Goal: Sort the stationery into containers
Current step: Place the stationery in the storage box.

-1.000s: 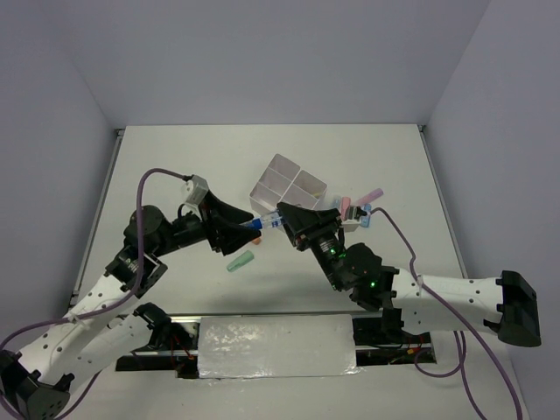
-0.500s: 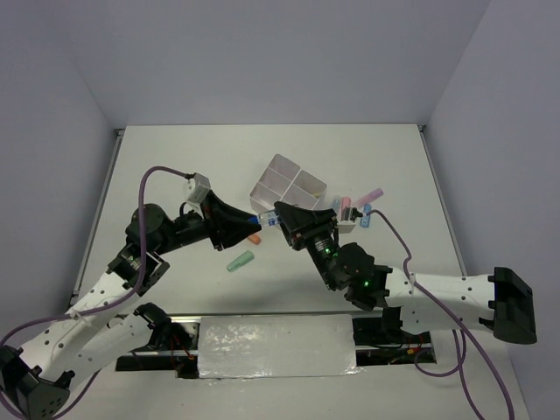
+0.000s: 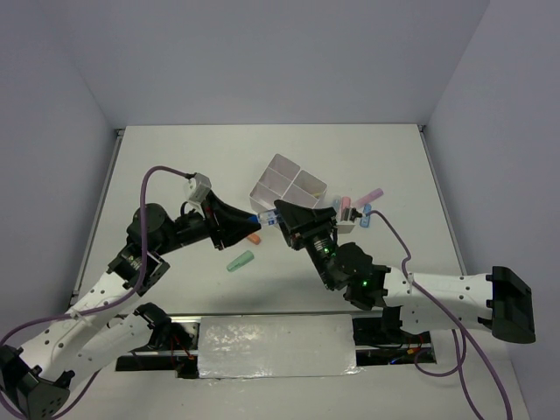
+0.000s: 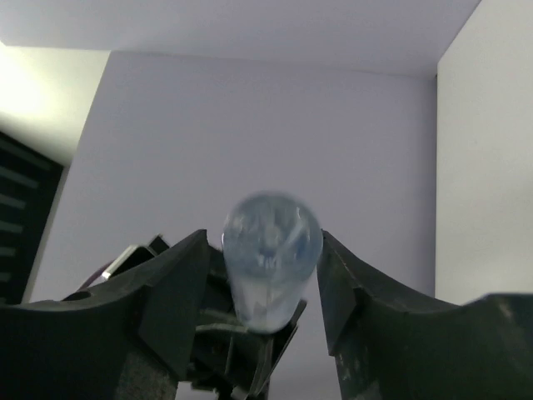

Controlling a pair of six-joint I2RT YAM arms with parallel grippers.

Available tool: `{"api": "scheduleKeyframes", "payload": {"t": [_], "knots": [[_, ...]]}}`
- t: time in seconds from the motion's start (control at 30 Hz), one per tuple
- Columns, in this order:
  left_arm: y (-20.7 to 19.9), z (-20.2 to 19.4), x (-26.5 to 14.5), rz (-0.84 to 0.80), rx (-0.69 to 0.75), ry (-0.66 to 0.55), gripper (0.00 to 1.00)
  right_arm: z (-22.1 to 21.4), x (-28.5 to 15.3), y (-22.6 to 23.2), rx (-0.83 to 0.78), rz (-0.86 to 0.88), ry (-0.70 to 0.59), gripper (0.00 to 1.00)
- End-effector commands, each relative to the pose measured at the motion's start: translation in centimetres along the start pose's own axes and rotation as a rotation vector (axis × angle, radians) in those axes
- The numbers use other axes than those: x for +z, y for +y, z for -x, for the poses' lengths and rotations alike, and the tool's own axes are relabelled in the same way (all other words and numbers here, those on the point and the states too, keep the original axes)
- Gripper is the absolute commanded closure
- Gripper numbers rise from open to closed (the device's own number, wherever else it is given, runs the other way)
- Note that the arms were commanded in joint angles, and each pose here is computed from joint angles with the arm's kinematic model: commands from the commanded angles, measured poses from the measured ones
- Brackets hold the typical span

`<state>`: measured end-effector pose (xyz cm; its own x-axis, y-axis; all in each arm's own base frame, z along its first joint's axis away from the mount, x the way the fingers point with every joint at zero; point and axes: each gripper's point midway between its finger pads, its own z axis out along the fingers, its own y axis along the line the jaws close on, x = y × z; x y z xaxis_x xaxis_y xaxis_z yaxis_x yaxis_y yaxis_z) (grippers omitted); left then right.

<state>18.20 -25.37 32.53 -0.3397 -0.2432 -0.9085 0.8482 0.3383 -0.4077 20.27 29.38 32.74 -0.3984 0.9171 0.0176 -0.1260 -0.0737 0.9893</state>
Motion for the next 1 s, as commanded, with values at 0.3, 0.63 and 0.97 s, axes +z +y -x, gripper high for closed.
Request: {"api": "scheduleKeyframes", "payload": {"t": [0.3,0.63,0.97], "knots": [[2.0,2.9,-0.4,0.161,0.086,-0.044,1.00,1.7,-0.7,2.0,-0.103,0.015,-0.009,0.05],[9.1,4.9,0.9,0.536,0.085,0.068,1.00,9.7,-4.4,-2.8,-0.234,-0.251,-0.196,0.03],[18.0,5.0,5.6,0.820,0.154,0.318,1.00,16.0,-9.3,-0.1,-0.564,-0.427,-0.190,0.03]]}}
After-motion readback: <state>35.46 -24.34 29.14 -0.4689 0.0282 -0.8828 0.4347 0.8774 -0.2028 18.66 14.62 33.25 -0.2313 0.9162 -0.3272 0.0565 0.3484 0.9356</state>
